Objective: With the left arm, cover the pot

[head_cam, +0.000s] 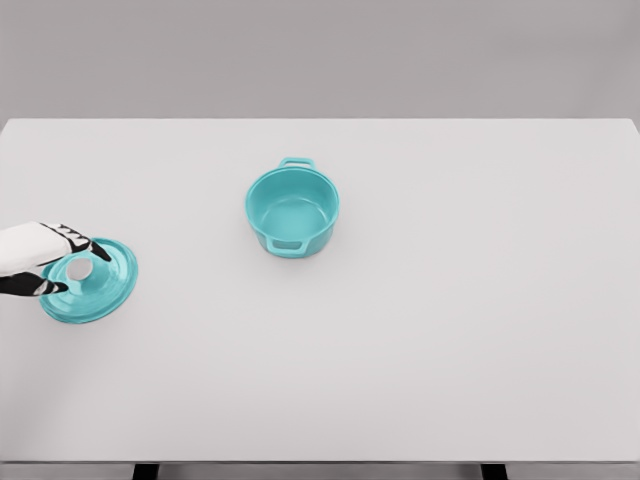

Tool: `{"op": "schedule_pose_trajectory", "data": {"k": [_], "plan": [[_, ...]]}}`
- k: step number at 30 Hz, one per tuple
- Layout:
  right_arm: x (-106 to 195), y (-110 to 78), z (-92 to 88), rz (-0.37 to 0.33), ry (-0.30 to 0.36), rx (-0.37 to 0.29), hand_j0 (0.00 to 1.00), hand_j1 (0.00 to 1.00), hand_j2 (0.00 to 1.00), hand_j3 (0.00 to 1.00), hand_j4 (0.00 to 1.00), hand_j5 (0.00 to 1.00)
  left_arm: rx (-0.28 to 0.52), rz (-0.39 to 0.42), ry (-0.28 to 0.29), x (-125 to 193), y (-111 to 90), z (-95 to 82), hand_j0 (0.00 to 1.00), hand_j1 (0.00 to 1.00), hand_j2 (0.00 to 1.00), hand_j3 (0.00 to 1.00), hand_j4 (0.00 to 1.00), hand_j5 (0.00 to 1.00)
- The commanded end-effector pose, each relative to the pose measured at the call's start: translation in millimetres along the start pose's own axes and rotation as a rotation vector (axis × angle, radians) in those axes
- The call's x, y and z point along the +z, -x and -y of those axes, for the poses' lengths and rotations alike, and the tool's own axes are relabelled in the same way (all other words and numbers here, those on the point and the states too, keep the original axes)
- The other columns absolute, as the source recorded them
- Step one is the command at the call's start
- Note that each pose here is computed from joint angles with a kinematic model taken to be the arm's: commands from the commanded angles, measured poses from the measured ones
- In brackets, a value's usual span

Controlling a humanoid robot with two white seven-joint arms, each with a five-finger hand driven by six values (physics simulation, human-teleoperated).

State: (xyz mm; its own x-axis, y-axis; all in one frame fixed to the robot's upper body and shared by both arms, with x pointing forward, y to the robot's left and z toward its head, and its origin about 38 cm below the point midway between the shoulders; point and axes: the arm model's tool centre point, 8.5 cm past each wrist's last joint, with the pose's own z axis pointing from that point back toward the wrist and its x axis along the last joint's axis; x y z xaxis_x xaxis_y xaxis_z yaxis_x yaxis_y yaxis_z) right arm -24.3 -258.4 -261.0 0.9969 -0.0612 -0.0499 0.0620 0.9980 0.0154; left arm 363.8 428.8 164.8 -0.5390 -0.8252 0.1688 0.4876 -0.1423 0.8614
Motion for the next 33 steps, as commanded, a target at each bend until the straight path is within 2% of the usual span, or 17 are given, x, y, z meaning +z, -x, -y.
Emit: {"op": "schedule_pose_trajectory", "data": {"k": [1, 6, 14, 28, 33], "plan": [[0.0, 0.0, -0.1, 0.0, 0.0, 0.0, 1.0, 1.0, 1.0, 1.0, 1.0, 1.0, 0.011, -0.002, -0.002, -1.2, 0.9, 2.1, 0.73, 0.73, 0.73, 0.73, 0.73, 0.73], [0.0, 0.5, -0.2, -0.002, -0.001, 0.0, 1.0, 1.0, 1.0, 1.0, 1.0, 1.0, 0.013, -0.007, 0.002, -1.7, 2.1, 4.1, 0.73, 0.73, 0.73, 0.73, 0.73, 0.73], [0.0, 0.0, -0.1, 0.0, 0.0, 0.0, 1.0, 1.0, 1.0, 1.0, 1.0, 1.0, 0.021, -0.007, 0.001, -3.0, 2.5, 6.2, 0.68, 0.68, 0.68, 0.68, 0.68, 0.68], [0.0, 0.5, -0.2, -0.002, -0.001, 0.0, 1.0, 1.0, 1.0, 1.0, 1.0, 1.0, 0.028, -0.013, 0.004, -2.4, 4.7, 8.0, 0.67, 0.67, 0.67, 0.67, 0.67, 0.67], [0.0, 0.0, -0.1, 0.0, 0.0, 0.0, 1.0, 1.0, 1.0, 1.0, 1.0, 1.0, 0.034, -0.019, 0.008, -1.8, 6.9, 9.9, 0.64, 0.64, 0.64, 0.64, 0.64, 0.64]]}}
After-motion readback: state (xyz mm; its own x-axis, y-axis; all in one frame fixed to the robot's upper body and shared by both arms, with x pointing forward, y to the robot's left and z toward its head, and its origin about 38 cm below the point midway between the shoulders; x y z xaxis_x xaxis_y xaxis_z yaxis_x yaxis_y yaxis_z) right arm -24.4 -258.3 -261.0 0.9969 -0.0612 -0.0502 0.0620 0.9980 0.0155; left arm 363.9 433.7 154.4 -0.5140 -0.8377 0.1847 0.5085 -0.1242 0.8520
